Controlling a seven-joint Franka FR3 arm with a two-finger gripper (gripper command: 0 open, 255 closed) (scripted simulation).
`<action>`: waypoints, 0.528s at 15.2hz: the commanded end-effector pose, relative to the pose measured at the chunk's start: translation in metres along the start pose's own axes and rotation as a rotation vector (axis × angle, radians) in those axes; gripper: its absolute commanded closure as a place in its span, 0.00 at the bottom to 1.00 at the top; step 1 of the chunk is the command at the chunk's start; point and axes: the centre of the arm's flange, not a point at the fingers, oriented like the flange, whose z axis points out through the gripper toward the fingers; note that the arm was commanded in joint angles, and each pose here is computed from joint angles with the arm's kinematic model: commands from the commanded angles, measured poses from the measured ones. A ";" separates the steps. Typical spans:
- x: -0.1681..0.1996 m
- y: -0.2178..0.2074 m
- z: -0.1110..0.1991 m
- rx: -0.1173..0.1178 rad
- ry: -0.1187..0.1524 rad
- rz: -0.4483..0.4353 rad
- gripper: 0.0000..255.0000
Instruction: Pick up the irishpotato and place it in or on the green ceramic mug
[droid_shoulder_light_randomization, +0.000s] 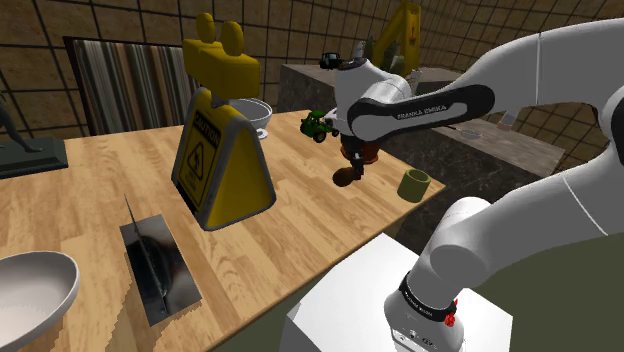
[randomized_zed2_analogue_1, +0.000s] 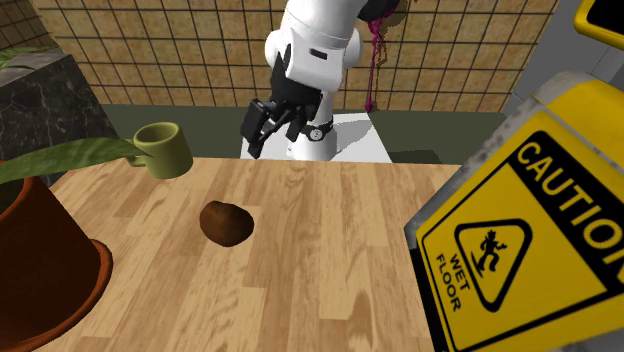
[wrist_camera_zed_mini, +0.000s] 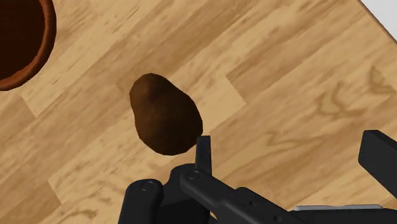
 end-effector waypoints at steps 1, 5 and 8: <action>0.003 0.009 0.018 -0.056 -0.025 -0.112 0.00; 0.016 0.028 0.058 -0.158 -0.074 -0.322 0.00; 0.027 0.043 0.087 -0.235 -0.111 -0.478 0.00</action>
